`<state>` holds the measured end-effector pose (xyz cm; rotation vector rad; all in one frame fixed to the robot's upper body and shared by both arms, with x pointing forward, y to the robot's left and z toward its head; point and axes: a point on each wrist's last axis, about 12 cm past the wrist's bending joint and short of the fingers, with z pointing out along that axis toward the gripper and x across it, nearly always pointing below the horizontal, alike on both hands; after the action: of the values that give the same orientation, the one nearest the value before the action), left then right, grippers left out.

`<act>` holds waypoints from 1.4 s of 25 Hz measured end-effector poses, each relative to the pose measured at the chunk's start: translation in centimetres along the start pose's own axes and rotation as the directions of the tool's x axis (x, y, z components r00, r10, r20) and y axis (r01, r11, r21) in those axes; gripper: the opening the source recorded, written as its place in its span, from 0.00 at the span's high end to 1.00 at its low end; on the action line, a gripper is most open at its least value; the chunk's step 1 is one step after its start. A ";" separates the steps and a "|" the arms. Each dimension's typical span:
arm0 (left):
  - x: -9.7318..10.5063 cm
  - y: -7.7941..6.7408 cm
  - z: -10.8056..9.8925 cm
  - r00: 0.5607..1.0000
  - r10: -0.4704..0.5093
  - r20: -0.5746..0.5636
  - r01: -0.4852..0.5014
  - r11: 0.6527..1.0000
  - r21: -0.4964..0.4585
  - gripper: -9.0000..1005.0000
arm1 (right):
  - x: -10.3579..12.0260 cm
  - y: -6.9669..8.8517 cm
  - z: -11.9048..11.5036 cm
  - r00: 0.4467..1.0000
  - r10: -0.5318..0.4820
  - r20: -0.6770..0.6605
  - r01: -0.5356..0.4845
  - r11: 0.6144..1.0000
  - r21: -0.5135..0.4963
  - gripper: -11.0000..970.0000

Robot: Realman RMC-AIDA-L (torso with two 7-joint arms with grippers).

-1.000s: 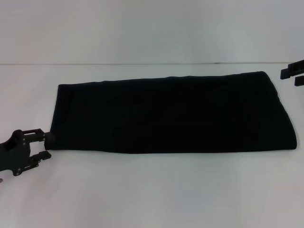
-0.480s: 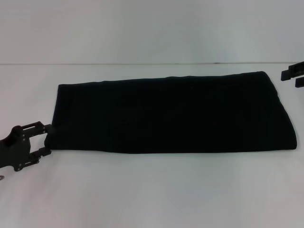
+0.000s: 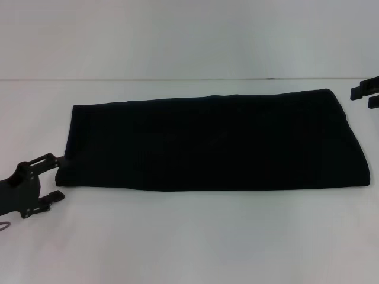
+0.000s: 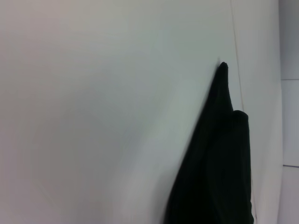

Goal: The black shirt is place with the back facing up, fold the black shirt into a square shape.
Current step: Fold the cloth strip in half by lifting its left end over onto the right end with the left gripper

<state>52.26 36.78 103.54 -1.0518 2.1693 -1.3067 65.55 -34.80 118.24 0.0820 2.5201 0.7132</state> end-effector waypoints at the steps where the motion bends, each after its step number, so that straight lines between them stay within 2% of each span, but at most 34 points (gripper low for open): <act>1: 0.0 0.0 0.0 1.000 0.000 0.000 0.000 1.000 0.000 0.14 | 0.0 0.0 0.0 1.000 0.000 0.000 0.000 1.000 0.000 0.42; 18: 0.5 -1.0 2.7 1.000 -0.016 0.002 0.016 1.000 0.003 0.14 | 0.0 0.0 0.0 1.000 -0.001 0.003 0.001 1.000 0.000 0.42; 27: 0.9 -2.6 3.7 1.000 0.012 -0.013 -0.010 0.996 0.089 0.15 | 0.0 0.0 0.0 1.000 -0.005 0.003 0.005 1.000 0.000 0.42; 35: 0.9 -1.7 3.7 1.000 -0.002 0.015 0.001 0.999 0.054 0.20 | 0.0 -0.1 0.0 1.000 -0.006 0.004 0.006 1.000 0.001 0.43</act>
<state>54.80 33.48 103.27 -1.0395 2.1102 -1.3464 65.54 -34.88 118.25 0.0763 2.5161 0.7093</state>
